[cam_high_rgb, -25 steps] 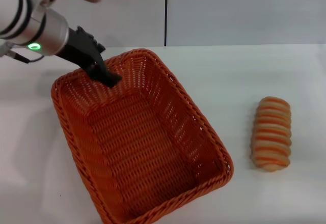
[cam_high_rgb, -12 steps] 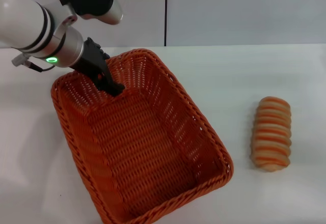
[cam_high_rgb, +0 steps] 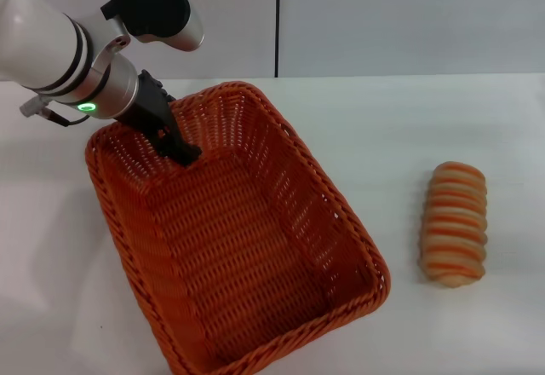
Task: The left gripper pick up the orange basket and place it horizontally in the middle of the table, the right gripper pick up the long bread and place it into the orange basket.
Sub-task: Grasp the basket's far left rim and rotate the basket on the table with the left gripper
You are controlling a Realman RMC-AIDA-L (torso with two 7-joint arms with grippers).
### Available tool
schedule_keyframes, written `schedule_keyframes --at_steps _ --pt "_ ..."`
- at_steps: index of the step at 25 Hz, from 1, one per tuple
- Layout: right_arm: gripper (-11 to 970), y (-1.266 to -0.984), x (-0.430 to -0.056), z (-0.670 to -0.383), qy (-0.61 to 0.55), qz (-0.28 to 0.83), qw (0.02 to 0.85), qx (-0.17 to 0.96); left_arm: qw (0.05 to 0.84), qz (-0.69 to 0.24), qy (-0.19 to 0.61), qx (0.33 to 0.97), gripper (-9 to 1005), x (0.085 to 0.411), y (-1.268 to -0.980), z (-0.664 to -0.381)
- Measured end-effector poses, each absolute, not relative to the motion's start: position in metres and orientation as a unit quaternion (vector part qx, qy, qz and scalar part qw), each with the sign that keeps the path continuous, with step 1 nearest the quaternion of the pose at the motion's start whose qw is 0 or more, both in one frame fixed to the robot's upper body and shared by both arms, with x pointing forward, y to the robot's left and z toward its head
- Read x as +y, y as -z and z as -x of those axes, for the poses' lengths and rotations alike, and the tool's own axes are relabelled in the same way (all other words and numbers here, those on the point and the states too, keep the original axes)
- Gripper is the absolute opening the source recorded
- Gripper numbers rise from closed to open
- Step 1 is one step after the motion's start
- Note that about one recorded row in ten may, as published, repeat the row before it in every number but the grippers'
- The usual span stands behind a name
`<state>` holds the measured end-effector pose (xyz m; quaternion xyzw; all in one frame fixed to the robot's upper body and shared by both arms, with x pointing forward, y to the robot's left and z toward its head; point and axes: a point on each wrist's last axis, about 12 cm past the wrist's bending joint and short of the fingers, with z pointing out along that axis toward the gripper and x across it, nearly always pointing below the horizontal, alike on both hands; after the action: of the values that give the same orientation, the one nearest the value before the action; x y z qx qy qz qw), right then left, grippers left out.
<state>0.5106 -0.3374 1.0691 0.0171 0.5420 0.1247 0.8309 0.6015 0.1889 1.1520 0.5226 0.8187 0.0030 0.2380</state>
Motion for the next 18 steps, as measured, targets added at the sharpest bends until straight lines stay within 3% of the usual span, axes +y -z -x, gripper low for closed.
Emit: schedule_keyframes --at_steps 12,18 --pt "661 -1.0703 -0.3415 -0.5117 -0.116 -0.013 0.831 0.544 0.232 -0.531 -0.018 0.815 777 0.1853 -1.1512 -0.601" --pt "661 -1.0698 -0.3438 -0.5101 -0.111 -0.018 0.832 0.544 0.234 -0.537 -0.02 0.81 506 0.1815 -1.1524 -0.6011"
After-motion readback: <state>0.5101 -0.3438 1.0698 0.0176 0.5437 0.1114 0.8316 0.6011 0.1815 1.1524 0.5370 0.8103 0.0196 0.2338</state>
